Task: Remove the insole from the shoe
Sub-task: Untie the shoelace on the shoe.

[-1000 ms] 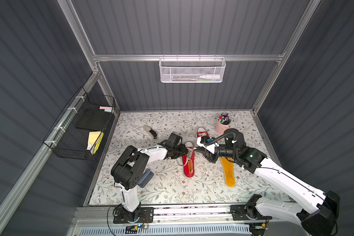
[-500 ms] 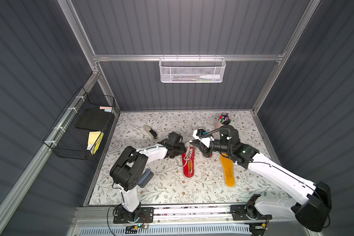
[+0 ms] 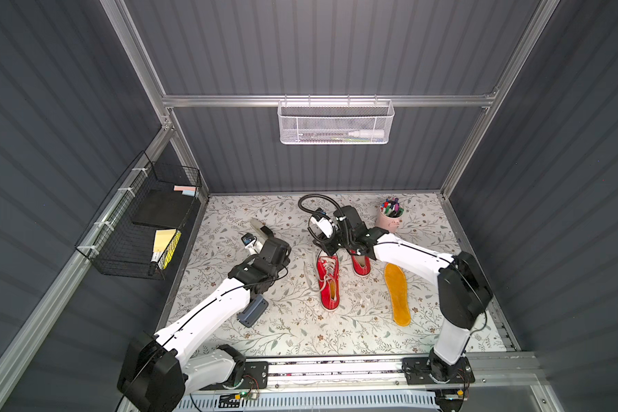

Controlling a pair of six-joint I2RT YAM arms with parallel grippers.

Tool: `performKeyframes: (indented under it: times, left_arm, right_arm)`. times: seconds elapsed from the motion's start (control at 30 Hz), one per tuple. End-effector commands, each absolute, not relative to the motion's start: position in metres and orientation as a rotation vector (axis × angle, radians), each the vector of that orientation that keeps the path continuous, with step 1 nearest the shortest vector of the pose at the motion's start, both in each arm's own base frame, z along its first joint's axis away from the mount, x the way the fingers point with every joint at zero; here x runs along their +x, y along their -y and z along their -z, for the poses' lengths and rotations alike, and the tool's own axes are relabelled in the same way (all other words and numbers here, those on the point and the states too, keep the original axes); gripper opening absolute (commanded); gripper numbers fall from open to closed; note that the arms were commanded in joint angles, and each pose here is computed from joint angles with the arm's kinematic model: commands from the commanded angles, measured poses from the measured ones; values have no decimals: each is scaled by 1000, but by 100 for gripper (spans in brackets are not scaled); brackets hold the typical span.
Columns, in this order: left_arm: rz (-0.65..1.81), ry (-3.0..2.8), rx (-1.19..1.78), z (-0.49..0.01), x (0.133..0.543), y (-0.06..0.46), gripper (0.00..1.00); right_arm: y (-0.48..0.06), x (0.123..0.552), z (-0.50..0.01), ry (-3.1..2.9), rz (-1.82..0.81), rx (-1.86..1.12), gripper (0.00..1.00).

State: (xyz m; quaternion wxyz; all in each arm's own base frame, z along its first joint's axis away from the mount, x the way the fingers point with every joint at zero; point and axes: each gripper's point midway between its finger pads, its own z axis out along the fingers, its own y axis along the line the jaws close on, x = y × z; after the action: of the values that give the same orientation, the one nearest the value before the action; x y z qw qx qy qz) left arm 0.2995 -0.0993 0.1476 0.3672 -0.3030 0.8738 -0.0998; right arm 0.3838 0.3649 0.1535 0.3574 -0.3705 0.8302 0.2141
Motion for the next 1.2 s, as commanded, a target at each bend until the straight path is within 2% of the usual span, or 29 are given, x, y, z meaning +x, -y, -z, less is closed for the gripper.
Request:
performKeyframes:
  times: [0.0, 0.13, 0.2, 0.33, 0.47, 0.6, 0.7, 0.87, 1.0, 1.17]
  left_arm:
    - [293, -2386, -631, -132, 276, 109, 66]
    - [397, -2507, -441, -131, 264, 142, 64]
    - [424, -2545, -316, -132, 258, 166, 64]
    - [477, -2636, -146, -117, 248, 211, 61]
    - [546, -2667, -112, -99, 246, 237, 58]
    - [521, -2672, -222, -86, 248, 233, 58]
    - [530, -2642, -418, -84, 248, 222, 60]
    - [412, -2660, -765, -64, 252, 200, 61]
    - [339, -2698, -782, -60, 266, 211, 60]
    - [254, -2753, -816, -43, 276, 213, 54]
  right_arm:
    - [-351, 382, -134, -2354, -477, -874, 46]
    - [-328, 371, -154, -2424, -397, -845, 57]
    - [-313, 352, -165, -2459, -392, -836, 59]
    - [-282, 293, -153, -2648, -488, -741, 57]
    - [-271, 242, -129, -2821, -629, -590, 54]
    - [-270, 234, -121, -2859, -651, -519, 53]
    - [-271, 239, -124, -2855, -639, -494, 53]
    - [-258, 243, -124, -2853, -532, -483, 52]
    - [-251, 243, -126, -2838, -487, -499, 52]
    - [-243, 240, -130, -2827, -464, -499, 51]
